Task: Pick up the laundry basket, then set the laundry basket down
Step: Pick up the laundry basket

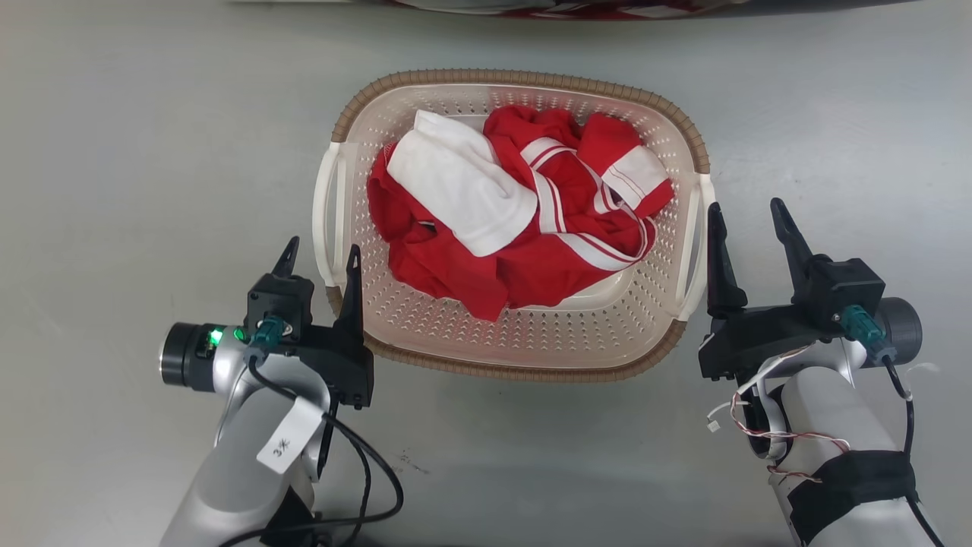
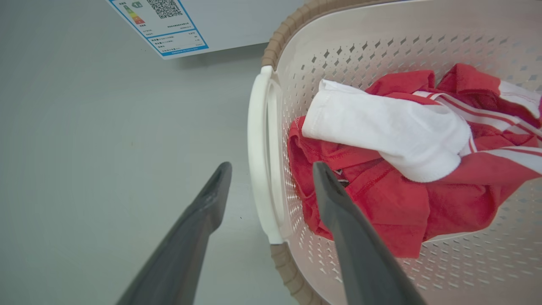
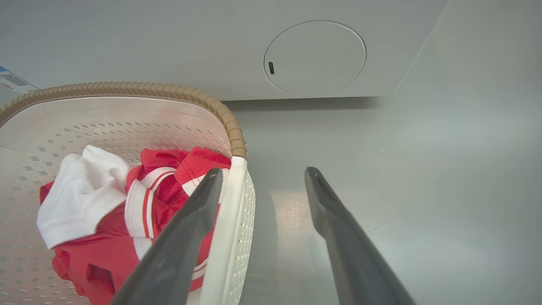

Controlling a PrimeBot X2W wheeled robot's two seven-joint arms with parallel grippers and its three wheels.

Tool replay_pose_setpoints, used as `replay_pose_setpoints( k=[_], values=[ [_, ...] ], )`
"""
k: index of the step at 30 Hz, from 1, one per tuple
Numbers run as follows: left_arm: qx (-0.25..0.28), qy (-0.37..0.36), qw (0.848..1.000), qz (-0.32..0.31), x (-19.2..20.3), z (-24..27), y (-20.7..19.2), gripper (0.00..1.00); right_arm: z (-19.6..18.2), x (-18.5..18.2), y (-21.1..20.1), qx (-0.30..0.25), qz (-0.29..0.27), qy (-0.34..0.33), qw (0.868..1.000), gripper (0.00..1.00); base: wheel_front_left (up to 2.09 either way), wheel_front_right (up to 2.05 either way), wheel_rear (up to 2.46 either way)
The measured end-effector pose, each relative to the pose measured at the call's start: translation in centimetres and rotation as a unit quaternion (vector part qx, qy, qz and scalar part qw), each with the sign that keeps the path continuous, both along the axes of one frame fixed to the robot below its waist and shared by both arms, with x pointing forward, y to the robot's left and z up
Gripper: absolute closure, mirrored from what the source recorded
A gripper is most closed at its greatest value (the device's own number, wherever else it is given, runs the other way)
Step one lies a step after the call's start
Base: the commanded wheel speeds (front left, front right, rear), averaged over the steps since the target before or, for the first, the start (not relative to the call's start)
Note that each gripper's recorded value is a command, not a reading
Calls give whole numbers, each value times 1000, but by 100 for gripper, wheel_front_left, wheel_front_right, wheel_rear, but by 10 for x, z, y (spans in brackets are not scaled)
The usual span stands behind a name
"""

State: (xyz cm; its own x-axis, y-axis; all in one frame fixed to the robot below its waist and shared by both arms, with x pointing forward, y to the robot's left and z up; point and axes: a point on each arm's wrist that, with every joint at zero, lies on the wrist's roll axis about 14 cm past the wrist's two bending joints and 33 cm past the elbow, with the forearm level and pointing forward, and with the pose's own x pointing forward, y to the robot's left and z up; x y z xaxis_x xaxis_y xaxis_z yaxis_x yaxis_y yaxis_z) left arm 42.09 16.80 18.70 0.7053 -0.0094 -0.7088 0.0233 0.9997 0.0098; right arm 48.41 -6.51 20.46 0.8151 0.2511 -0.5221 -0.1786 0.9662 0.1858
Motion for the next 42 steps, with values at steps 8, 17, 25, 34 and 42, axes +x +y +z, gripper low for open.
replay_pose_setpoints(
  k=[8,17,25,34,42],
  values=[
    [5,16,1000,-7,3,-12,1,0,-20,-12,7,8,9,32,999,0,0,0,0],
    [7,25,999,-19,7,-18,0,0,-35,-26,25,22,35,65,997,0,0,0,0],
    [-5,41,999,-4,5,-24,4,0,-41,-27,43,34,52,79,995,0,0,0,0],
    [-23,58,998,-7,0,-28,-3,0,-50,-30,44,28,47,99,994,0,0,0,0],
    [-38,64,997,-18,1,-28,-11,51,-52,-26,44,24,42,106,993,0,0,0,0]
  ],
)
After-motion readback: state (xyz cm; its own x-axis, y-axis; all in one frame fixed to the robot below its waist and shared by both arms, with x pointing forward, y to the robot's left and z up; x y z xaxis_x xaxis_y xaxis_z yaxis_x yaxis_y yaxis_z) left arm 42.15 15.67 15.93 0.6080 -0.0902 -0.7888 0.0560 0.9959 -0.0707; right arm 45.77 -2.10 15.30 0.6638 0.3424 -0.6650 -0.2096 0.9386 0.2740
